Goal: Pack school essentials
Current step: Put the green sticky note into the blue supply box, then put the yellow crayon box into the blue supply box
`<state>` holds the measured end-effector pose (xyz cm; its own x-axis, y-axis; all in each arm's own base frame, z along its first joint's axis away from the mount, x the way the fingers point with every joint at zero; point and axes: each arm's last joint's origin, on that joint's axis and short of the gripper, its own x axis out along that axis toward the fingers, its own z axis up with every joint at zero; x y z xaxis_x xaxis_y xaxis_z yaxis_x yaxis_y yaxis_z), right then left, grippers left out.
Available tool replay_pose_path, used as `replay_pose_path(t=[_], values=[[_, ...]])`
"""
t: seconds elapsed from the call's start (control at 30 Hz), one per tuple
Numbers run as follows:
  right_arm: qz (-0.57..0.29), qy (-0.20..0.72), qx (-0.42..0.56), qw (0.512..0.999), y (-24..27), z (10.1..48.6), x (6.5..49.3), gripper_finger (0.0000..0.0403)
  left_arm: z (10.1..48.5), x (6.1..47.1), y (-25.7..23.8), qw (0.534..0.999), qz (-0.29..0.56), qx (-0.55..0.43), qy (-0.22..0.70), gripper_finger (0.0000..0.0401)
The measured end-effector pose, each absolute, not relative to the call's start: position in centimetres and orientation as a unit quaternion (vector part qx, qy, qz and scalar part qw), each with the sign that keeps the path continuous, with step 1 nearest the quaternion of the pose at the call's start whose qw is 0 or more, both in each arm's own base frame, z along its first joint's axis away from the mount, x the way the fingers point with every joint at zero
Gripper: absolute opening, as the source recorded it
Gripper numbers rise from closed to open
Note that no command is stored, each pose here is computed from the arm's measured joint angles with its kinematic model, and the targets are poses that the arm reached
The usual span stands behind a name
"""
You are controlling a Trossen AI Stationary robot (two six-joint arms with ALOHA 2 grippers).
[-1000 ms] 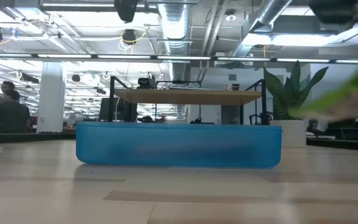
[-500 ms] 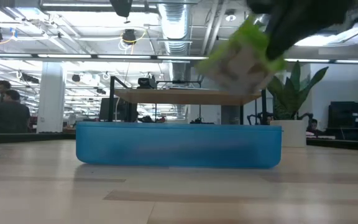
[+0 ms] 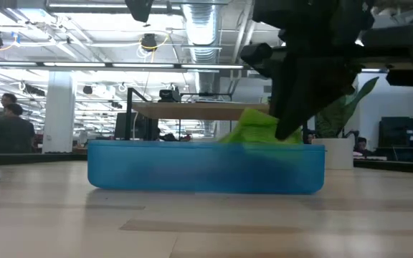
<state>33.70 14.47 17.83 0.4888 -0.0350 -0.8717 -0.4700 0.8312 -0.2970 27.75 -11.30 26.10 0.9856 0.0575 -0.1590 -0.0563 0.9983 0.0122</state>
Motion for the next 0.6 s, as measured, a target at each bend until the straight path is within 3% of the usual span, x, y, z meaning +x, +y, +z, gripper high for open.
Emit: replay_pose_path(t=[0.37,0.6], values=[[0.130,0.487,-0.249,0.827,14.5,18.6,33.3,0.0207,25.9,27.7,-11.3,0.996,0.030,-0.006,0.087,0.0118],[0.113,0.475,-0.198,0.850,13.7,22.3,31.5,0.0212,25.0,27.4,-11.2,0.989,0.042,-0.052,0.135,0.0118]])
